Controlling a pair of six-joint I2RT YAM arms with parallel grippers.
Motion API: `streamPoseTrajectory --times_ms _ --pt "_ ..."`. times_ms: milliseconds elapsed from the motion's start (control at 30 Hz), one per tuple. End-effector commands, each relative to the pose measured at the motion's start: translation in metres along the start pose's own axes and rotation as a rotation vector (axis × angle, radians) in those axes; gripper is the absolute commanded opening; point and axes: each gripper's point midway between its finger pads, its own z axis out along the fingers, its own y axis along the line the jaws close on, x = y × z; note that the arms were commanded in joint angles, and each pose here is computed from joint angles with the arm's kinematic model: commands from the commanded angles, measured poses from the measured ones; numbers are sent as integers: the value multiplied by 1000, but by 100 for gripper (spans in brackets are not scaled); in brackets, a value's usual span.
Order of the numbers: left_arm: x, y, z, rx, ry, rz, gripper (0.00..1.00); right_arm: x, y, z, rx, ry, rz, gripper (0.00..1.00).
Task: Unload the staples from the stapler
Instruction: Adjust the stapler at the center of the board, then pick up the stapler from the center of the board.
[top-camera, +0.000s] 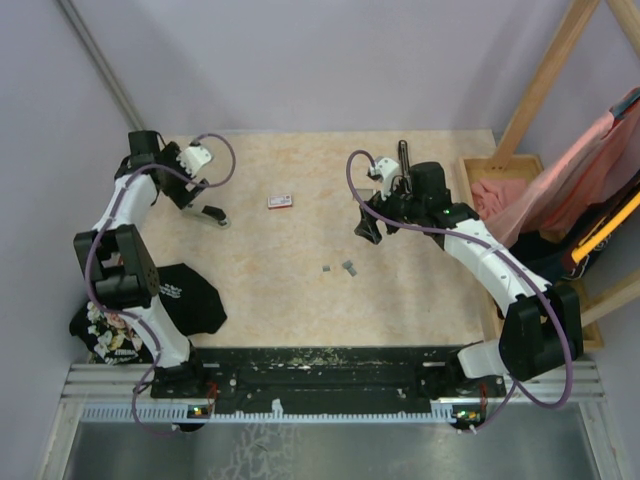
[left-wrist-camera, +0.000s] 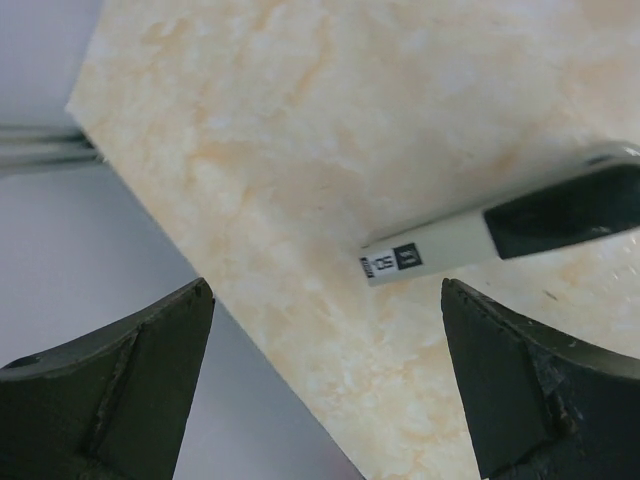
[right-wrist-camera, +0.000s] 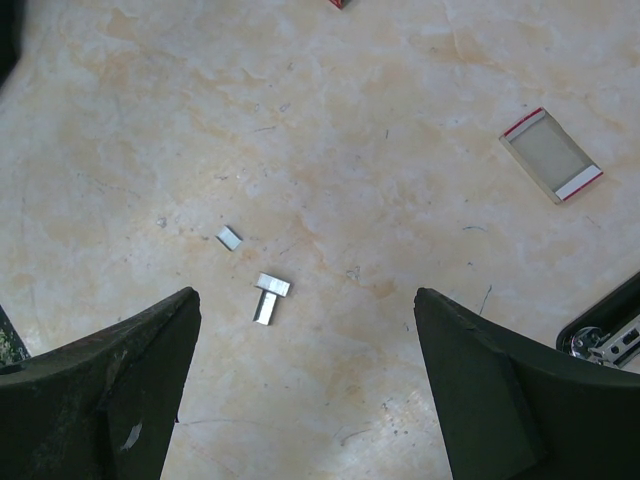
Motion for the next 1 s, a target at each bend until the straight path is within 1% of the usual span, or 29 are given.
streamPoseTrajectory --times_ms 0,33,133,333,667,800,867,967 --pt "0 -43 -6 231 -79 169 100 -7 1 1 -14 -27 -26 88" --pt "0 -44 -6 252 -92 182 100 -7 0 1 -14 -27 -27 88" --pt "5 -65 -7 370 -106 205 100 -7 0 2 -15 -26 -27 88" --pt "10 -94 2 491 -177 315 100 -6 1 3 -19 -23 -27 88" --pt "12 -107 22 523 -213 394 100 -3 0 5 -22 -13 -22 88" --pt "10 -113 32 525 -205 425 98 -2 0 5 -21 -11 -21 88" --pt "9 -117 36 529 -199 436 94 -1 0 5 -22 -10 -22 88" --pt "3 -117 44 515 -210 456 93 -1 0 5 -20 -10 -25 88"
